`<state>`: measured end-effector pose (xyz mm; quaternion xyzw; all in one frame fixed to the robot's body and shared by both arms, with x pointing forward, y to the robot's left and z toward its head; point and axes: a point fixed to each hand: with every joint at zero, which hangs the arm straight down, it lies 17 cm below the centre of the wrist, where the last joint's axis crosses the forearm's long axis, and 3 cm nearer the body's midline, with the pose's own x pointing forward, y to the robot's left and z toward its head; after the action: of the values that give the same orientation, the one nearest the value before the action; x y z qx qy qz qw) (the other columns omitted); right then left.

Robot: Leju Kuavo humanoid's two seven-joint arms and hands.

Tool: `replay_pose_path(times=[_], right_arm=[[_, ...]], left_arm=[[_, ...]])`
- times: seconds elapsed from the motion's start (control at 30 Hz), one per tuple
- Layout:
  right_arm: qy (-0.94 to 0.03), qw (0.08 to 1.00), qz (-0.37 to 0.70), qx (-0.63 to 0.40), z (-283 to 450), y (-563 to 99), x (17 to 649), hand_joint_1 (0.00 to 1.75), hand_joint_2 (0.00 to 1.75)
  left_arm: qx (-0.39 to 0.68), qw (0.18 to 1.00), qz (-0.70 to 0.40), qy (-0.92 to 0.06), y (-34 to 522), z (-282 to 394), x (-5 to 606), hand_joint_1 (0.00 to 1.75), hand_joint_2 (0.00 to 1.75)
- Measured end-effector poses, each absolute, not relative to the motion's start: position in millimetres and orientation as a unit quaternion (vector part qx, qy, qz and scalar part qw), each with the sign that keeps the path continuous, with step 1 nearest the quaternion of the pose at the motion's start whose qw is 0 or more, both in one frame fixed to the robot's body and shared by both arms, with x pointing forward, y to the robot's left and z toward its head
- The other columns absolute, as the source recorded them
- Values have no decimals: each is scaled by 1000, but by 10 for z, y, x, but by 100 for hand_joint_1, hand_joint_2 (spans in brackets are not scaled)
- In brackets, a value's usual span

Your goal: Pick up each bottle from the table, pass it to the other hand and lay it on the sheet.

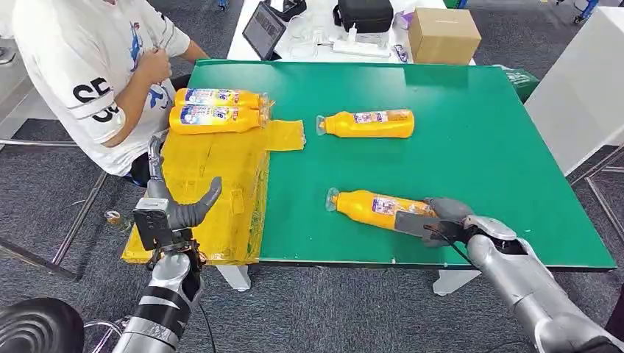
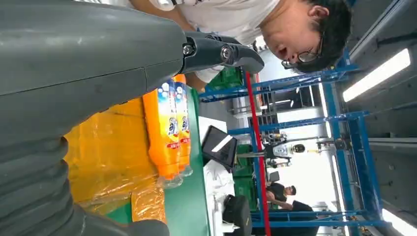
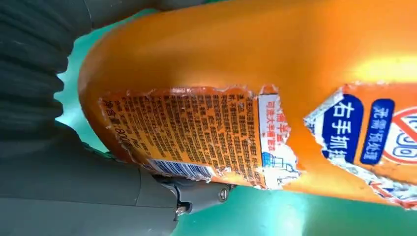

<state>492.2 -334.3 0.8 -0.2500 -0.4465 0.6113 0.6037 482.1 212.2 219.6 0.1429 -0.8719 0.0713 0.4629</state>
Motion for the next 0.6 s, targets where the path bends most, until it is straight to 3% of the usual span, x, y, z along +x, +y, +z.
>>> replay_pose_path(times=[0.17, 0.37, 0.53, 0.6], right_arm=[[-503, 586, 579, -262, 82, -3129, 4974, 175, 175], [-632, 566, 464, -253, 417, -2525, 4876, 175, 175], [-667, 565, 420, -244, 602, -2368, 4823, 175, 175], [-726, 532, 360, -245, 938, -2298, 4796, 175, 175]], left_arm=[[140, 465, 67, -872, 2096, 2180, 4824, 0, 175], [99, 477, 59, -871, 1919, 2108, 4814, 0, 175], [84, 484, 60, -869, 1843, 2064, 4807, 0, 175], [47, 504, 62, -860, 1765, 1984, 4834, 0, 175]])
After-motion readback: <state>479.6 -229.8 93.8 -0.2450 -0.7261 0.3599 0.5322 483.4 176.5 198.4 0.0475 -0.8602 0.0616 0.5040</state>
